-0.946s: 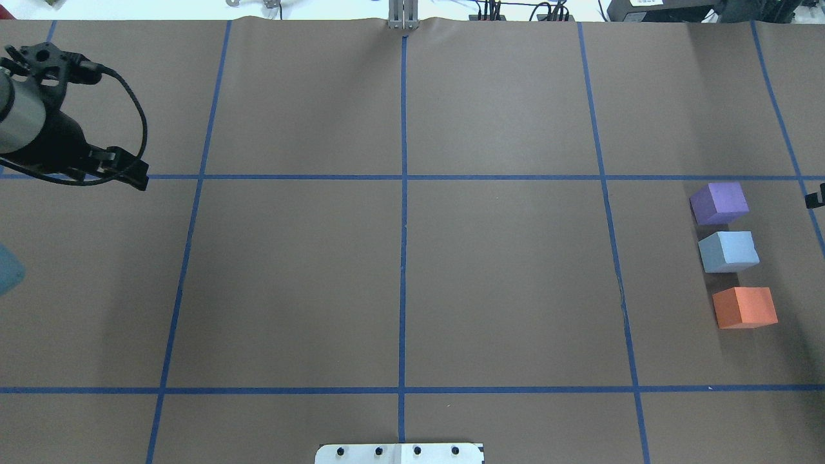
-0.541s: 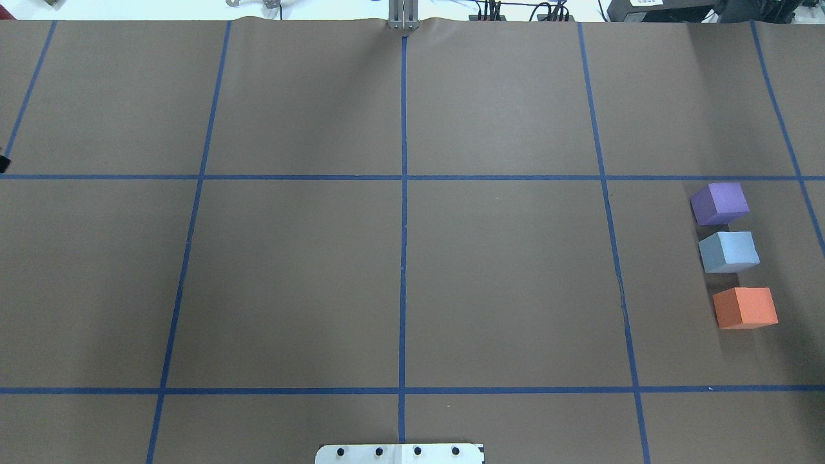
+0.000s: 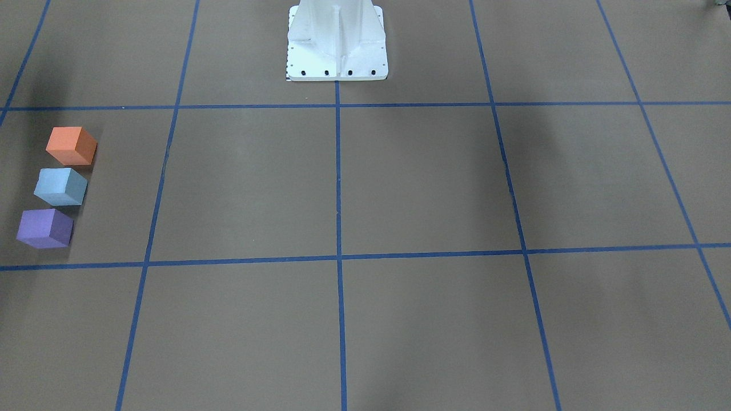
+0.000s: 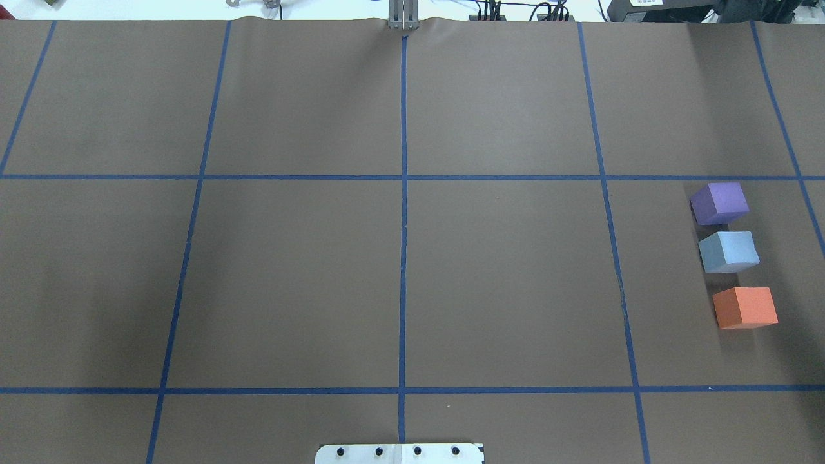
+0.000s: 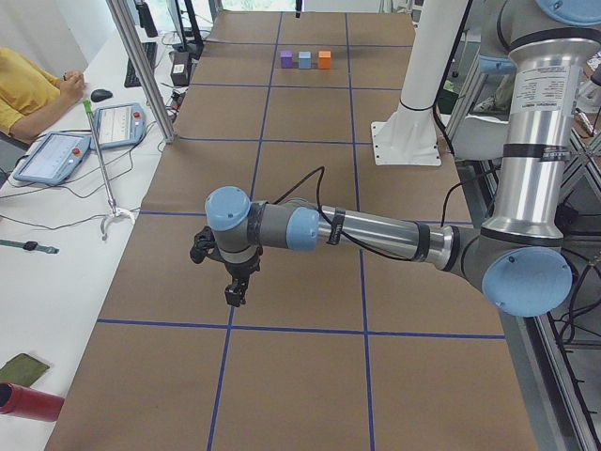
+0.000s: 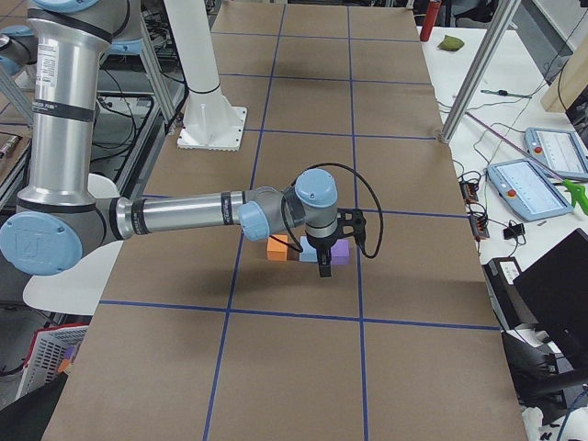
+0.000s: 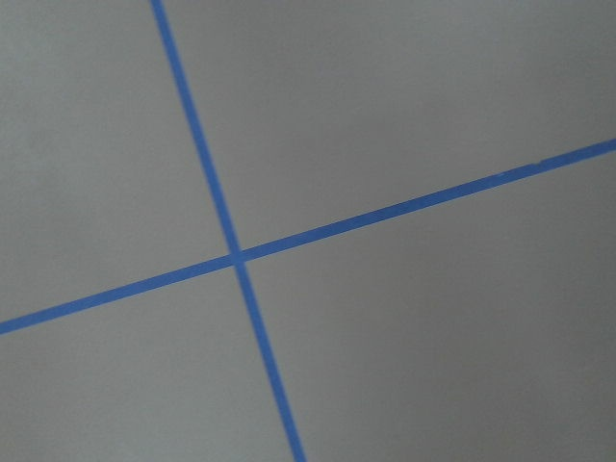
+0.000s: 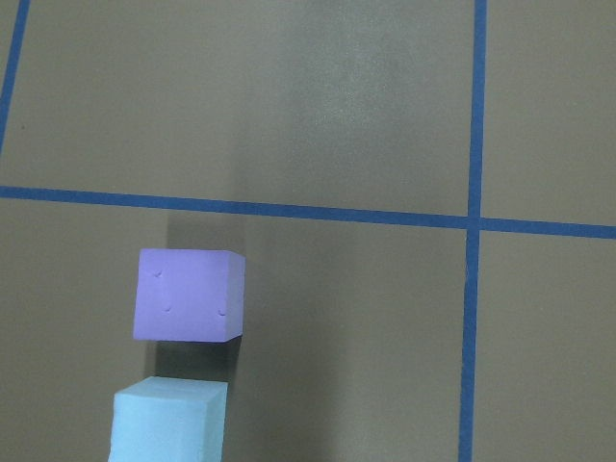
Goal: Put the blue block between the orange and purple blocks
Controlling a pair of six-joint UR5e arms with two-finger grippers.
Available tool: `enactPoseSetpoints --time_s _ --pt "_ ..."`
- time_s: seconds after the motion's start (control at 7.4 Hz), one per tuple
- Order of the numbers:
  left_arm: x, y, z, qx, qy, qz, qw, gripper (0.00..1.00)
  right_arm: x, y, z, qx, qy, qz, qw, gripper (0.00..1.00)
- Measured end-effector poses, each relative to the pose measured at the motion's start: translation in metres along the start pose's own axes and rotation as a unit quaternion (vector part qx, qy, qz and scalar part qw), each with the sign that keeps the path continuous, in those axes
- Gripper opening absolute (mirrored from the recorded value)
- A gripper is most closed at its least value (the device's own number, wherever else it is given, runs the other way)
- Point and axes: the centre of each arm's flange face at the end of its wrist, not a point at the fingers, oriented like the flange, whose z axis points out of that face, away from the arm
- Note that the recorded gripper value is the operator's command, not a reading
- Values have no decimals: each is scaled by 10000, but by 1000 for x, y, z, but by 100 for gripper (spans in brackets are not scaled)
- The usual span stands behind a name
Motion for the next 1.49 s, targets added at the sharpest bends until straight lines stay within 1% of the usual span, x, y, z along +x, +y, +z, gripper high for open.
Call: enactPoseSetpoints --time_s 0.27,0.81,1.08,1.49 --pt "-16 17 8 -60 71 -159 9998 100 1 -9 -6 -159 62 -160 9997 100" --pt "-27 45 19 1 31 -188 9998 100 1 -14 -10 -206 126 -205 9995 100" --pt "-27 44 20 -3 32 -214 9998 100 2 -14 -10 -207 146 -196 9995 100" --pt "-22 36 13 55 43 -469 9989 100 2 -14 -9 -208 149 -188 9995 100"
